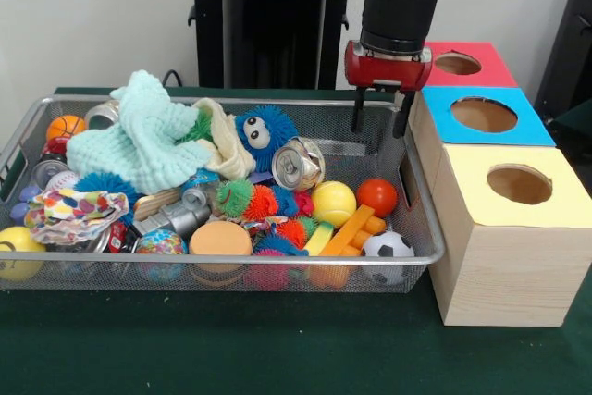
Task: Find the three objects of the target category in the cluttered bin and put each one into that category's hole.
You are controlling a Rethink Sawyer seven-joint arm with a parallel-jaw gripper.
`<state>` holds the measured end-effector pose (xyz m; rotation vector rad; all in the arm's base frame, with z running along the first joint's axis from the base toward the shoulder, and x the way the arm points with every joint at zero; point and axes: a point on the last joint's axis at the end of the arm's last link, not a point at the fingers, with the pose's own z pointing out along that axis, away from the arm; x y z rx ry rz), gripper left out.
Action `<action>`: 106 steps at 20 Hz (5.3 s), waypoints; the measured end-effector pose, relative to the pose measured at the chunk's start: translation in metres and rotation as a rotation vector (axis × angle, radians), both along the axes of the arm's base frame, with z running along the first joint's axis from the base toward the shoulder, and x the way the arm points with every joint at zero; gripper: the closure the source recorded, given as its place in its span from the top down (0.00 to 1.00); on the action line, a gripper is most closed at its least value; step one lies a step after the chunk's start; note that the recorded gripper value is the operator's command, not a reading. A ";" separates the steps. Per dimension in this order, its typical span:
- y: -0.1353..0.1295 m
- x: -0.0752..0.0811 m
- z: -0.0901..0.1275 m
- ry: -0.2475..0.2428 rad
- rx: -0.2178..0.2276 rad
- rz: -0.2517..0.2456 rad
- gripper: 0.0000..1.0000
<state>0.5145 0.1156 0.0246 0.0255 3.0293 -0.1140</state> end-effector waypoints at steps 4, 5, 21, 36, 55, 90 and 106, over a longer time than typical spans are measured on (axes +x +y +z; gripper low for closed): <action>-0.001 -0.001 -0.008 0.015 0.004 -0.025 1.00; -0.001 -0.001 -0.012 0.020 0.005 -0.033 1.00; -0.008 0.075 -0.047 -0.063 -0.022 -0.111 1.00; -0.009 0.106 -0.045 0.066 -0.014 -0.132 1.00; -0.046 0.143 -0.038 0.018 -0.025 -0.115 1.00; -0.056 0.140 -0.050 0.030 0.000 -0.060 1.00; -0.056 0.154 -0.062 0.104 -0.002 -0.061 1.00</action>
